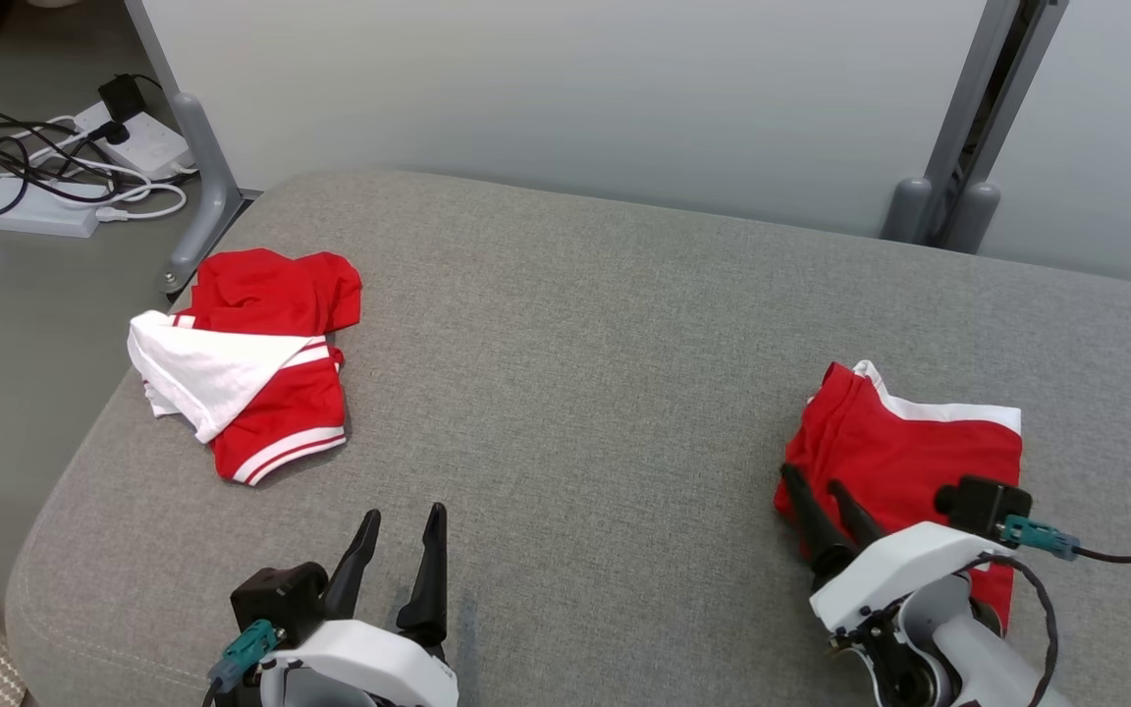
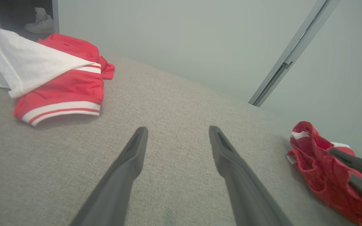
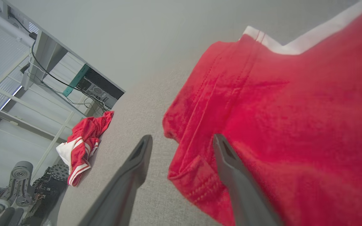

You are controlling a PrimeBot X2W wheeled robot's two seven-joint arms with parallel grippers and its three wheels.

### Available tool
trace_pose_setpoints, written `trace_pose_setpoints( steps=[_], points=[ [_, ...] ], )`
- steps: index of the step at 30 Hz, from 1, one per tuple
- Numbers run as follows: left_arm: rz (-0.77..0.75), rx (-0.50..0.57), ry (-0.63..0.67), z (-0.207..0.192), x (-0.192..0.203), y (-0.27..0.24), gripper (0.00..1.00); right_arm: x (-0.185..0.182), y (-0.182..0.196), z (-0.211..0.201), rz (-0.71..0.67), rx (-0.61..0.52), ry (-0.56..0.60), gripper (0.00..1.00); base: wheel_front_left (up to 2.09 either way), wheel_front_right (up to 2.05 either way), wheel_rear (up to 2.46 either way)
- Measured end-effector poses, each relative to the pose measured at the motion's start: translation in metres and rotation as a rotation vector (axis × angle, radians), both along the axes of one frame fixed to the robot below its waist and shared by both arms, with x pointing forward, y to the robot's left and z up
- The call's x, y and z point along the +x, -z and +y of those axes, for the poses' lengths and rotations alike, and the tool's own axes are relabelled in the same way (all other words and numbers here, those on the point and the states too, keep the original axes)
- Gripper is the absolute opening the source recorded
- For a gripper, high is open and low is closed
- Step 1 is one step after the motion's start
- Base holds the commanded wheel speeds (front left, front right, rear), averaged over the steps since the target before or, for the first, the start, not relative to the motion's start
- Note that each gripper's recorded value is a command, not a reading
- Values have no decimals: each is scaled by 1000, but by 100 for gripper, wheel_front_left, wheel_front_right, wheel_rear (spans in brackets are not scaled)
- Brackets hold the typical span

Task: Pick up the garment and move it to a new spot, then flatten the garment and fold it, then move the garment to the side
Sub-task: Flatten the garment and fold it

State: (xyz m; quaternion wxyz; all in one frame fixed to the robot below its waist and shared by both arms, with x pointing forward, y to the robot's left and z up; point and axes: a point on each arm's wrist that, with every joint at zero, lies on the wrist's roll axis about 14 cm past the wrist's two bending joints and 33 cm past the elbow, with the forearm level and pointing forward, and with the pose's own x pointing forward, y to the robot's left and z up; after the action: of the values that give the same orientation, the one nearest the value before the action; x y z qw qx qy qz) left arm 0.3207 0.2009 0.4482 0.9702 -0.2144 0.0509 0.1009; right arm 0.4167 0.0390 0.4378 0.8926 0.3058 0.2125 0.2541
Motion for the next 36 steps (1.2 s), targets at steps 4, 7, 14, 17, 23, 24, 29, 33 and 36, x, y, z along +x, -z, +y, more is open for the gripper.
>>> trace_pose_setpoints(
  steps=[4, 7, 14, 17, 23, 24, 29, 33, 36],
  points=[
    [0, -2, 1, 0, 0, 0, 100, -5, 2, 4, 1, -14, -35, 100, 0, 0, 0],
    [0, -2, 4, -1, 1, 0, 100, -11, 16, -2, 20, -78, -62, 100, 0, 0, 0],
    [-10, -3, 19, -6, 6, -3, 100, -7, 4, -6, -20, -64, -44, 100, 0, 0, 0],
    [-29, -4, 39, -12, 10, -9, 100, 0, -13, -19, -83, -58, -16, 100, 0, 0, 0],
    [-76, -10, 94, -30, 19, -22, 100, 13, -46, -70, -240, -111, 72, 100, 0, 0, 0],
    [-86, -11, 105, -33, 21, -26, 100, 15, -50, -82, -268, -133, 92, 100, 0, 0, 0],
    [-125, -15, 155, -49, 32, -38, 100, 17, -69, -144, -402, -281, 190, 100, 0, 0, 0],
    [-145, -12, 185, -59, 39, -45, 100, 8, -90, -177, -505, -337, 286, 100, 0, 0, 0],
    [-145, -11, 203, -65, 41, -44, 100, -6, -92, -195, -536, -374, 349, 100, 0, 0, 0]
  ],
)
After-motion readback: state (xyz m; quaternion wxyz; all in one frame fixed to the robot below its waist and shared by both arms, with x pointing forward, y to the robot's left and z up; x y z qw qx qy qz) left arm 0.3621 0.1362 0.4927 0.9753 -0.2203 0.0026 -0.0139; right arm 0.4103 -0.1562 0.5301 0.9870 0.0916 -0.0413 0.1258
